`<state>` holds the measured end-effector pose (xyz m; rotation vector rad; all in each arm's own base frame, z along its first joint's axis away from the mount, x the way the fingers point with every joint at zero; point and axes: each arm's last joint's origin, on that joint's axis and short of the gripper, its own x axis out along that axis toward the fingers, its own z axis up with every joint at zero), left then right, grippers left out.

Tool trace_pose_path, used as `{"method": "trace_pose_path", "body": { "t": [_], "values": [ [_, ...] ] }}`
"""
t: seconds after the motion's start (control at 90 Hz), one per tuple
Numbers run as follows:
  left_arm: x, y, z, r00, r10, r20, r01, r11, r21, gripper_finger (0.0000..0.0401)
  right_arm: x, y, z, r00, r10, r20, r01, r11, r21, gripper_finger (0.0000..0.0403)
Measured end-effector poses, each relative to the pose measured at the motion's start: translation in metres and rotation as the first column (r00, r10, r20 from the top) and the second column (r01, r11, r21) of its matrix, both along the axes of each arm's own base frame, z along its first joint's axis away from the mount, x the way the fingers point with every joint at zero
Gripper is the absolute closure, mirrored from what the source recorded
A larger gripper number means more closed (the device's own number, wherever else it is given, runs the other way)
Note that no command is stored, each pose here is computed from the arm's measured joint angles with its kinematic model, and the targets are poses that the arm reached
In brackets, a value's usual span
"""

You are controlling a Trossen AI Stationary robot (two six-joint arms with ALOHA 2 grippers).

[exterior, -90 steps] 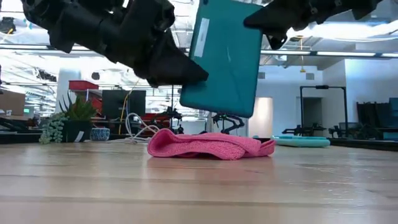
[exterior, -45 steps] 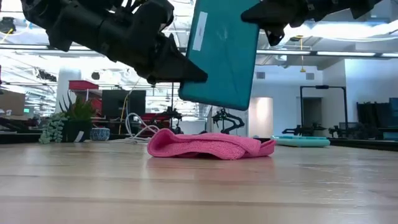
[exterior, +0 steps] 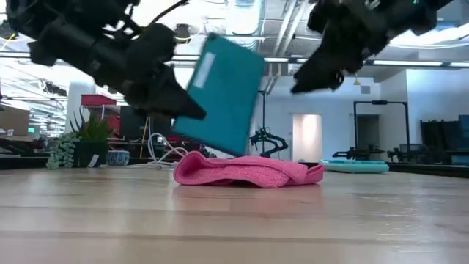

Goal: Apply microfiber cloth
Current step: Wipe the back of the cellphone with the pink microfiber cloth

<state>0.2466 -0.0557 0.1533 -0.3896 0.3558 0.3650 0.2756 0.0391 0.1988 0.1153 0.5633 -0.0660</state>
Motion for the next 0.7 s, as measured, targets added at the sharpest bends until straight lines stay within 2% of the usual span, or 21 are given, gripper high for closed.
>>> {"method": "trace_pose_path", "body": {
  "t": [0.133,0.289,0.367,0.444,0.5,0.578,0.7],
  "values": [
    [-0.027,0.007,0.002,0.998,0.020,0.063,-0.015,0.997,-0.077,0.0396,0.023,0.006,-0.028,1.000,0.016,0.002,-0.016,1.000,-0.004,0.0145],
    [-0.043,0.012,0.000,0.995,0.045,0.090,-0.033,0.992,-0.124,0.0396,0.059,0.002,-0.047,1.000,-0.017,-0.022,0.016,0.999,-0.034,0.0161],
    [-0.045,0.013,0.000,0.996,0.046,0.083,-0.035,0.991,-0.128,0.0396,0.076,0.002,-0.059,0.998,0.019,-0.067,-0.021,0.999,-0.038,0.0170],
    [-0.045,0.013,-0.001,0.996,0.049,0.075,-0.039,0.992,-0.120,0.0396,0.089,0.003,-0.077,0.987,0.088,-0.134,-0.086,0.996,0.021,0.0189],
    [-0.046,0.014,-0.003,0.996,0.071,0.059,-0.064,0.992,-0.109,0.0396,0.095,0.004,-0.089,0.979,0.119,-0.168,-0.107,0.991,0.078,0.0215],
    [-0.045,0.014,-0.008,0.996,0.084,0.040,-0.079,0.990,-0.116,0.0396,0.098,0.006,-0.100,0.976,0.105,-0.190,-0.087,0.991,0.104,0.0271],
    [-0.044,0.013,-0.015,0.994,0.110,0.018,-0.106,0.983,-0.152,0.0396,0.095,0.013,-0.105,0.972,0.062,-0.225,-0.043,0.995,0.089,0.0378]
  ]
}}
